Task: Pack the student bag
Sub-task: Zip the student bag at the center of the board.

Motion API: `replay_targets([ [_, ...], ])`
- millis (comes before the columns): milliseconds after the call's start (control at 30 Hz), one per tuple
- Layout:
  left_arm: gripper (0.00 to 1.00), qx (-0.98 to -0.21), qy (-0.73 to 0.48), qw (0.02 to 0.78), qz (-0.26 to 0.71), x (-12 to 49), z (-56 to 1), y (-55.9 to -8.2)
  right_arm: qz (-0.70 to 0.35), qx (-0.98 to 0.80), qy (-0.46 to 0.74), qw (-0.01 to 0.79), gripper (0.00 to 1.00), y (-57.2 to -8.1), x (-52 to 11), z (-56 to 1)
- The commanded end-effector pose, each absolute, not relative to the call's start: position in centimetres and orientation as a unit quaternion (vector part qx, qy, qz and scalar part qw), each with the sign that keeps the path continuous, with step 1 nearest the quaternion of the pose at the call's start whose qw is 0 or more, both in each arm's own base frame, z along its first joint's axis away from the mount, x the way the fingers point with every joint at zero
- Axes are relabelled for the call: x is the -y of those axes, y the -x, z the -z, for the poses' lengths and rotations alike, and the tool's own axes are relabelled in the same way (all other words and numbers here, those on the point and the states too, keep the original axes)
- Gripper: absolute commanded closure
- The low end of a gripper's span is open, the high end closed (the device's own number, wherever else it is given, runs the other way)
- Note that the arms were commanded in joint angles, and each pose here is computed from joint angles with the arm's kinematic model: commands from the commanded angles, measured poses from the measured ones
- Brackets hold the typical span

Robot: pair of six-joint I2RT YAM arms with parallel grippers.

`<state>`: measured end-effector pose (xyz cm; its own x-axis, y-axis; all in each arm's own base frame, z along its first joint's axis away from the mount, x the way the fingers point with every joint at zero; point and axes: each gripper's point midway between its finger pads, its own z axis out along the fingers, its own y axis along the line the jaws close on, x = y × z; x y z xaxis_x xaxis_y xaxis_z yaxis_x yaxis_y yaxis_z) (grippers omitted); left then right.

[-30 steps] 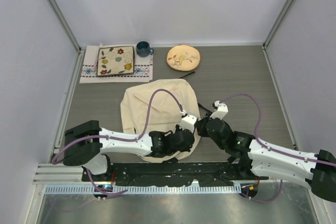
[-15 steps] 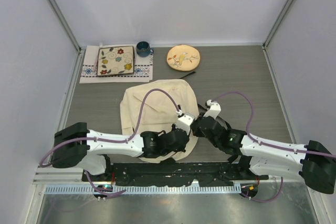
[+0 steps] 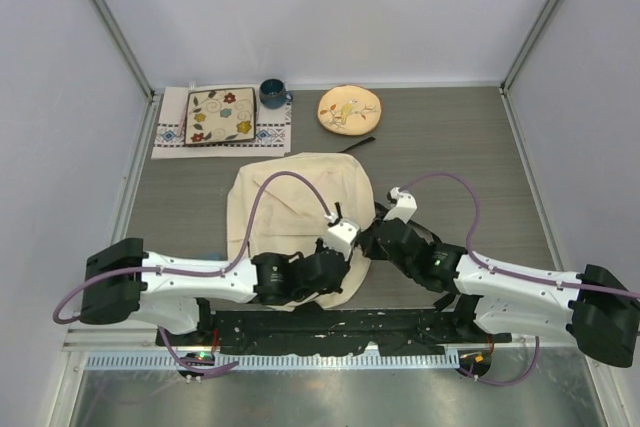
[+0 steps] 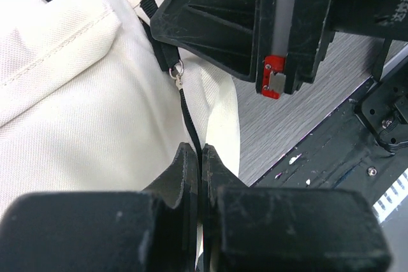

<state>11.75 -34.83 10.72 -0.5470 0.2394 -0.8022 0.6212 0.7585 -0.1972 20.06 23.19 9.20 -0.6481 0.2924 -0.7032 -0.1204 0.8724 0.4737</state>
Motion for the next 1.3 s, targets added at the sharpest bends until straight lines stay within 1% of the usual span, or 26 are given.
replay_targets([
  [0,1.00,-0.834,-0.265,0.394,0.282,34.8,-12.9,-9.6,-0.187,-0.855,-0.099,0.474,0.99,-23.2,-20.2,-10.2],
  [233,1.00,-0.842,-0.260,0.394,0.261,33.4,-12.1,-9.8,-0.224,-0.843,-0.101,0.478,0.99,-22.9,-20.7,-11.7],
  [500,1.00,-0.852,-0.248,0.379,0.261,31.9,-10.4,-9.3,-0.225,-0.843,-0.106,0.477,0.99,-22.7,-20.2,-11.9],
  [767,1.00,-0.832,-0.244,0.407,0.287,31.3,-12.3,-9.6,-0.228,-0.844,-0.106,0.474,0.99,-22.6,-20.3,-11.7],
  [900,1.00,-0.824,-0.241,0.423,0.289,31.2,-12.7,-10.1,-0.262,-0.841,-0.090,0.465,0.99,-22.2,-21.6,-12.1],
  [1000,1.00,-0.827,-0.243,0.426,0.276,31.4,-11.7,-10.4,-0.285,-0.843,-0.079,0.449,0.99,-21.4,-22.2,-11.6],
  [1067,1.00,-0.831,-0.245,0.419,0.272,31.8,-10.7,-10.3,-0.300,-0.843,-0.075,0.440,0.99,-21.0,-22.6,-11.6],
  [1100,1.00,-0.836,-0.254,0.402,0.275,32.4,-9.5,-9.7,-0.301,-0.847,-0.072,0.432,0.99,-20.6,-22.6,-11.0],
  [1167,1.00,-0.837,-0.256,0.383,0.296,33.5,-8.4,-8.9,-0.313,-0.849,-0.070,0.421,0.99,-19.9,-22.7,-10.7],
  [1200,1.00,-0.835,-0.256,0.363,0.323,34.6,-8.1,-8.0,-0.312,-0.854,-0.066,0.411,0.99,-19.4,-22.5,-9.7],
  [1267,1.00,-0.849,-0.267,0.334,0.312,35.0,-5.0,-7.2,-0.296,-0.868,-0.071,0.393,0.99,-18.5,-21.7,-8.1],
])
